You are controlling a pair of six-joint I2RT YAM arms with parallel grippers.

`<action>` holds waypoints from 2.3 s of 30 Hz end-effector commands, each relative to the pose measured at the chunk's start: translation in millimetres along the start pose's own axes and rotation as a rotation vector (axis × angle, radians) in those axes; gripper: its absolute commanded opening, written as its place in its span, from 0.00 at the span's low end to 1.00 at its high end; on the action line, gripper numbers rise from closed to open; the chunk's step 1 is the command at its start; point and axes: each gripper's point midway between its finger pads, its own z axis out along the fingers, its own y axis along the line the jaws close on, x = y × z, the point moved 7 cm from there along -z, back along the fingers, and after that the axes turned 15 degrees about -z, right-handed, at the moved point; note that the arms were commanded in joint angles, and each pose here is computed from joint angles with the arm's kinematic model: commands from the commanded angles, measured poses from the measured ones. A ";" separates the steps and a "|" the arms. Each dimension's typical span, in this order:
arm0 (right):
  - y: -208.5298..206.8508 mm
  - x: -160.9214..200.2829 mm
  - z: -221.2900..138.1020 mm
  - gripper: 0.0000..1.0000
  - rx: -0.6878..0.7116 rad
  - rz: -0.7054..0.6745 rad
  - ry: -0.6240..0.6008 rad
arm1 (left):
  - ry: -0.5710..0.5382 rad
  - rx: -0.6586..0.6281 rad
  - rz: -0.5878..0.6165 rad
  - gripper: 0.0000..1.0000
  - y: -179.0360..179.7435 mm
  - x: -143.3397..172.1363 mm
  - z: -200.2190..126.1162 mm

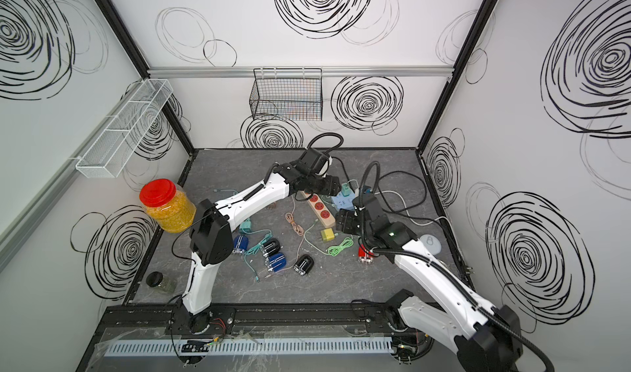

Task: Unplug the electric shaver
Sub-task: Adjust the plug at the center of the board, then pick up the electric shaver from the center of the board.

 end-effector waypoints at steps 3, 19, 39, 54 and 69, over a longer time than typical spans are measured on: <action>-61.7 36.3 -30.1 1.00 0.275 0.140 -0.062 | -0.050 -0.032 0.052 0.89 -29.3 30.7 -18.1; -156.9 57.3 0.4 0.95 0.313 0.611 0.001 | 0.074 0.022 -0.037 0.55 -86.2 181.9 32.8; -162.0 57.4 15.5 0.89 0.145 0.651 -0.017 | 0.008 -0.193 -0.050 0.70 -94.3 213.8 88.4; -163.6 49.5 16.4 0.90 0.131 0.629 -0.052 | 0.011 -0.312 -0.045 0.87 -74.0 226.7 114.4; -139.5 58.8 44.0 0.75 0.065 0.559 0.079 | 0.026 -0.444 0.149 0.63 -41.8 236.6 108.0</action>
